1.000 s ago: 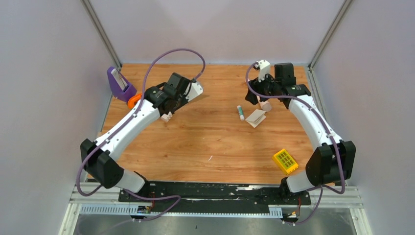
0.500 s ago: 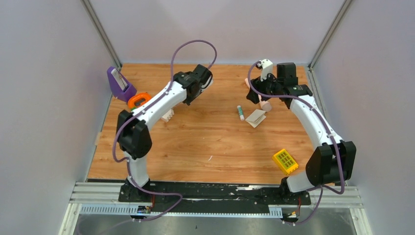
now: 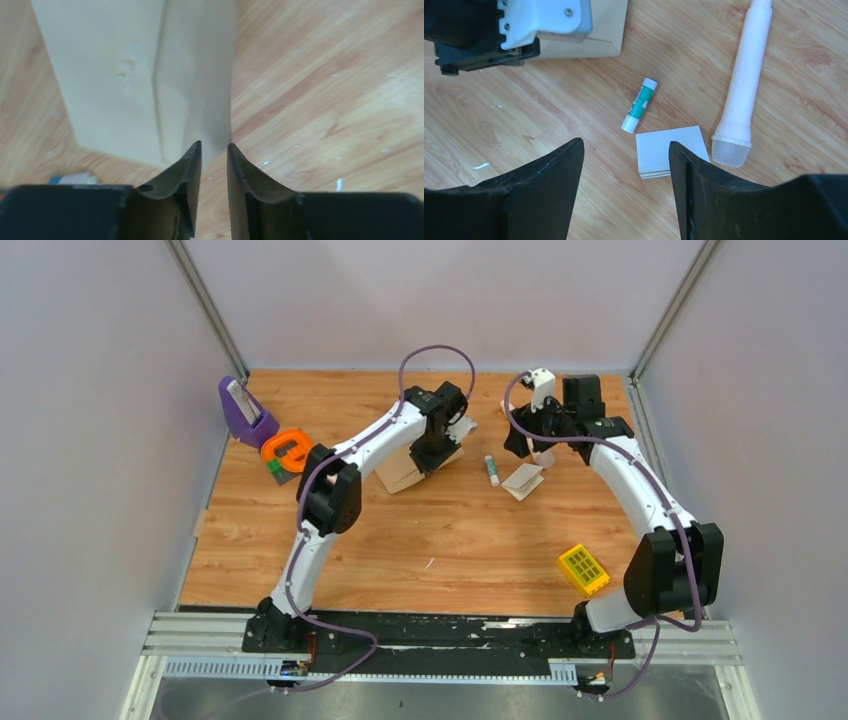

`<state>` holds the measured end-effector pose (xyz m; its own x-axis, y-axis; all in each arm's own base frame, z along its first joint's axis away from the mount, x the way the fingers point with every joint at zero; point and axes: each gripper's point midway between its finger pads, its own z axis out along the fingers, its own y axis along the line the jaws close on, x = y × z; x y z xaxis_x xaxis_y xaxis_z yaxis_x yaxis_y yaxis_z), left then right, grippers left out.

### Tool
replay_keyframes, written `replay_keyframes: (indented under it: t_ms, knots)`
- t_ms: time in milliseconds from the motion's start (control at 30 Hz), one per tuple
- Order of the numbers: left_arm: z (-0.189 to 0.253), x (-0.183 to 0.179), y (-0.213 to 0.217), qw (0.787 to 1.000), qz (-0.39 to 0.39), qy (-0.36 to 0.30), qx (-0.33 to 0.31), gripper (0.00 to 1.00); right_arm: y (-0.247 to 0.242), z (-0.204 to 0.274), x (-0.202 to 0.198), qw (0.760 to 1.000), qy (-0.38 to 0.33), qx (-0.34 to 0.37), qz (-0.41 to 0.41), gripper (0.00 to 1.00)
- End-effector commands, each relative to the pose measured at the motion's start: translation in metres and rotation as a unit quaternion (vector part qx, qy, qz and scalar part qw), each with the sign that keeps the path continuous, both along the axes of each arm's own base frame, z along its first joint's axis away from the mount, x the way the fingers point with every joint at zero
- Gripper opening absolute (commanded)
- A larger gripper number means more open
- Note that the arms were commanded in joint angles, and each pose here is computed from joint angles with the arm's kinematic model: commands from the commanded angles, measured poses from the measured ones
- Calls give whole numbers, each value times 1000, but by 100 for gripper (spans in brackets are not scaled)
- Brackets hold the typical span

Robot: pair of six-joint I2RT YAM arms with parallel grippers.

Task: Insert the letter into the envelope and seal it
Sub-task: Place the envelope at the center of the board.

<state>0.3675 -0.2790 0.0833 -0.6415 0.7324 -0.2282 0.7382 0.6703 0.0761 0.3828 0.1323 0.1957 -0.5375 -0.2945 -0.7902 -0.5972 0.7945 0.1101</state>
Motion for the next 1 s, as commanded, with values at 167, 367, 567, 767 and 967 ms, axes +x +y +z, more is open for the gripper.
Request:
replay_keyframes:
  t_ms: [167, 367, 567, 767, 967]
  knots:
    - [30, -29, -52, 986, -41, 74, -146, 89, -1, 11, 7, 1000, -30, 4, 0, 64]
    - [90, 14, -28, 979, -15, -31, -201, 100, 3, 11, 5, 1000, -22, 18, 5, 64]
    - [96, 79, 39, 973, 69, -141, -170, 100, 39, 2, -13, 990, 61, 119, 53, 64]
    - [72, 81, 92, 973, 111, -128, -154, 100, 67, -16, -19, 959, 187, 207, 45, 64]
    - [96, 55, 142, 968, 116, -140, -174, 100, 92, -35, -29, 940, 238, 241, 36, 67]
